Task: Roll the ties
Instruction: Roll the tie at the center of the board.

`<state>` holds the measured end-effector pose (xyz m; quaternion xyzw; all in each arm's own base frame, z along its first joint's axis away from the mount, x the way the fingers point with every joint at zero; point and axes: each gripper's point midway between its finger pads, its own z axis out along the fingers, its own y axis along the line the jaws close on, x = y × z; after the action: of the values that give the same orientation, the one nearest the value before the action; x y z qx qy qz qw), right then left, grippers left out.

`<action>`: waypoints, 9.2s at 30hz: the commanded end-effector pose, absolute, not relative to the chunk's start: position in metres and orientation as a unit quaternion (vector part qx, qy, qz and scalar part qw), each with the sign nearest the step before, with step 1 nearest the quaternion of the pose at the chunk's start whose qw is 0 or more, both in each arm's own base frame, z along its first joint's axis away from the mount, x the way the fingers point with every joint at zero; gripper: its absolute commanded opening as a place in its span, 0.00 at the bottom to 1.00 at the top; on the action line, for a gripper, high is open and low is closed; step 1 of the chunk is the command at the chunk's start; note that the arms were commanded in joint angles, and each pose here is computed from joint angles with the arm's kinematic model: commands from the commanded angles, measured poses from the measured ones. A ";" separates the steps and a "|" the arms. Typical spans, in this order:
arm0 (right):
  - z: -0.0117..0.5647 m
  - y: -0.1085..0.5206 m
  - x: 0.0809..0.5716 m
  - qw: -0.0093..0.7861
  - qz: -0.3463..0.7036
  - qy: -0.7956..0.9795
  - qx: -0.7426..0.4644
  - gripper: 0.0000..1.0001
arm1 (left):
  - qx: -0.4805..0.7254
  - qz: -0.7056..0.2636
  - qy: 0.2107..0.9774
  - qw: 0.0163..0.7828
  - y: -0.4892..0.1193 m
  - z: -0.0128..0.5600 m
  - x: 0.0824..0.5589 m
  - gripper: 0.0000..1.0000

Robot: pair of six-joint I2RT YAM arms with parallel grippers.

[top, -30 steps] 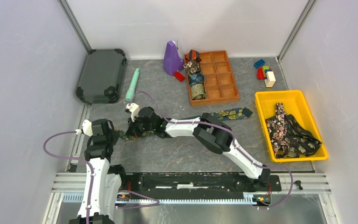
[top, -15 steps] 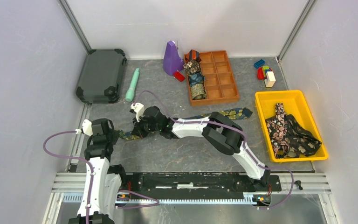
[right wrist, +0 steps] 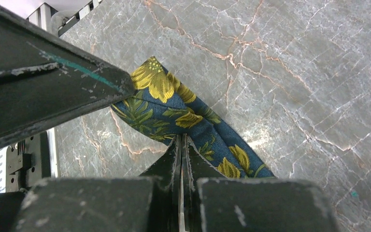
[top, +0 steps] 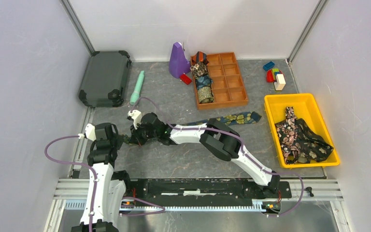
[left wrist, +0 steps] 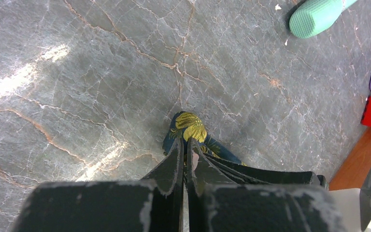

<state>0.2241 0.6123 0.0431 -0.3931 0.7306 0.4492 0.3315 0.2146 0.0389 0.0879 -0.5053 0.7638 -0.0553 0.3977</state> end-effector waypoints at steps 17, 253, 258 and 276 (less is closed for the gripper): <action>0.052 0.621 0.235 0.346 0.459 0.720 -0.390 0.00 | -0.486 -0.056 0.766 0.417 0.041 0.096 0.223 0.02; 0.021 0.542 0.268 0.241 0.505 0.759 -0.335 0.00 | -0.347 -0.075 0.867 0.348 -0.018 0.030 0.259 0.14; 0.051 0.535 0.266 0.266 0.486 0.756 -0.349 0.04 | -0.343 -0.065 0.867 0.355 -0.019 0.034 0.258 0.09; 0.060 0.546 0.251 0.314 0.423 0.767 -0.366 0.16 | -0.340 0.000 0.864 0.372 -0.017 0.057 0.249 0.07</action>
<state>0.2443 0.5335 0.0640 -0.3573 0.7662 0.4459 0.2941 0.2436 -0.0242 0.0377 -0.3313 0.8775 -0.0219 0.3459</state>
